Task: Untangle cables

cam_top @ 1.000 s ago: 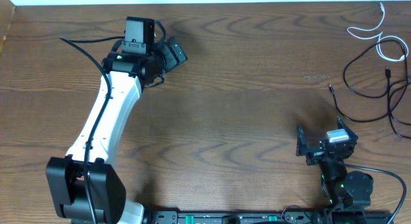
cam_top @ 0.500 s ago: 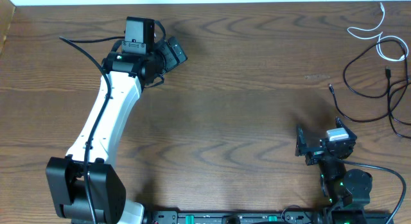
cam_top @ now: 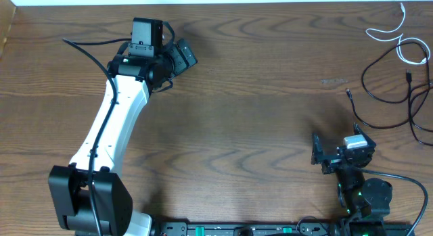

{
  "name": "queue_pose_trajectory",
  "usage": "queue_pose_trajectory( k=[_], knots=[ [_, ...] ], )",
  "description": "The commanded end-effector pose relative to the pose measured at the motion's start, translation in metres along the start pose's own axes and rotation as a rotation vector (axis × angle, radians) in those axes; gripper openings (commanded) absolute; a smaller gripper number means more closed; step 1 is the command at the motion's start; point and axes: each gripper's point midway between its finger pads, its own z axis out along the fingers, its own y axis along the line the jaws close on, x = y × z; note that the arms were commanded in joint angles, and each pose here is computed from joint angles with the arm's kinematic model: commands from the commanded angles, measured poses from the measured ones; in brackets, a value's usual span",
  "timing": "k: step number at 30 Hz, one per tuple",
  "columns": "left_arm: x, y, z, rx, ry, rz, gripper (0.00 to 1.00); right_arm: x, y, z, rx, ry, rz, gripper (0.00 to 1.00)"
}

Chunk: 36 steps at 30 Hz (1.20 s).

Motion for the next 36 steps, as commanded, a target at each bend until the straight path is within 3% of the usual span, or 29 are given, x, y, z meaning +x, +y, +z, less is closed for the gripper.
queue_pose_trajectory(
  k=[1,7,10,13,17,21,36],
  knots=[
    [-0.005,0.0,-0.001,-0.007,-0.014,-0.001,0.98,0.002,0.001,0.0,-0.002,0.007,0.015,0.99],
    [-0.008,-0.004,-0.011,0.008,-0.036,0.002,0.98,0.002,0.001,0.0,-0.002,0.007,0.015,0.99],
    [-0.003,-0.003,-0.036,0.003,-0.043,0.021,0.98,0.002,0.001,0.0,-0.002,0.007,0.015,0.99],
    [-0.009,0.008,-0.074,-0.049,-0.145,0.06,0.98,0.002,0.001,0.0,-0.002,0.007,0.015,0.99],
    [-0.003,0.013,-0.135,-0.024,-0.284,0.248,0.98,0.002,0.001,0.0,-0.002,0.007,0.015,0.99],
    [0.011,0.024,-0.16,-0.013,-0.362,0.383,0.98,0.002,0.001,0.0,-0.002,0.007,0.015,0.99],
    [0.055,0.106,-0.169,0.107,-0.882,0.372,0.98,0.002,0.001,0.0,-0.002,0.007,0.015,0.99]
  ],
)
